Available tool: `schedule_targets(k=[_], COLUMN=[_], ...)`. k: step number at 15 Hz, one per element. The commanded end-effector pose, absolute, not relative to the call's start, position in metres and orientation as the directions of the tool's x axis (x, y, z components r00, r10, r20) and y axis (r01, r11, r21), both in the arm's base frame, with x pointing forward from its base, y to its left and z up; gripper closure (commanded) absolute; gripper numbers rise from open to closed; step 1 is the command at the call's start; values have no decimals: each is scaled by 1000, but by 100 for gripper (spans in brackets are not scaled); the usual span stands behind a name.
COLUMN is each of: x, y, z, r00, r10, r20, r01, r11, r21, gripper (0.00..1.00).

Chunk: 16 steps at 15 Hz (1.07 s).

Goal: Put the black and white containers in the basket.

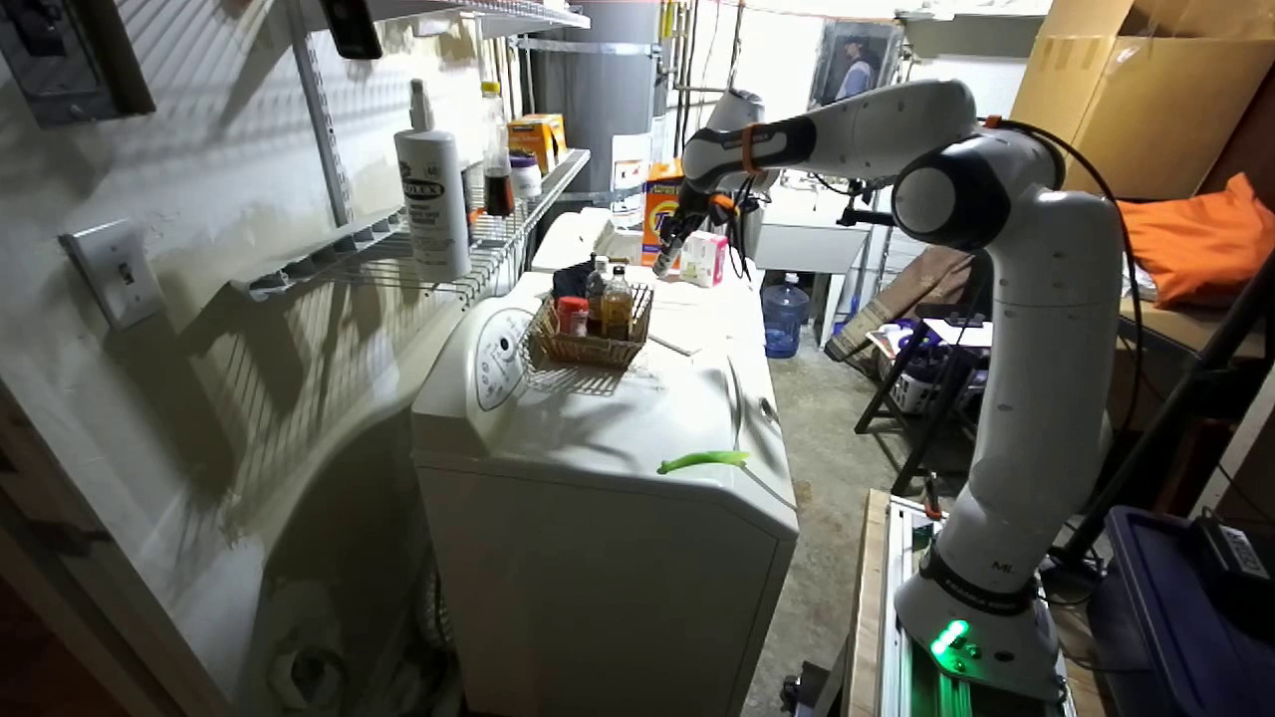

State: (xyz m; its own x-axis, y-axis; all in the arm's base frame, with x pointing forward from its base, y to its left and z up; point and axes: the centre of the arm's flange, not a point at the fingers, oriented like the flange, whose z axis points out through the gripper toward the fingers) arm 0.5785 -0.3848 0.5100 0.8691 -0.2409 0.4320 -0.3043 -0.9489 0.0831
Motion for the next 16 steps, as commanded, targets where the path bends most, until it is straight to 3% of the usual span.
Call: schedule_targets(k=[1,16], x=[605,662], y=[-421,-449], z=[505,420], r00=[856,892], r10=[-244,-266], r20=[456,365], r01=[-281,-237], r11=[-960,-964], r21=[13,-123], gripper=[80,80])
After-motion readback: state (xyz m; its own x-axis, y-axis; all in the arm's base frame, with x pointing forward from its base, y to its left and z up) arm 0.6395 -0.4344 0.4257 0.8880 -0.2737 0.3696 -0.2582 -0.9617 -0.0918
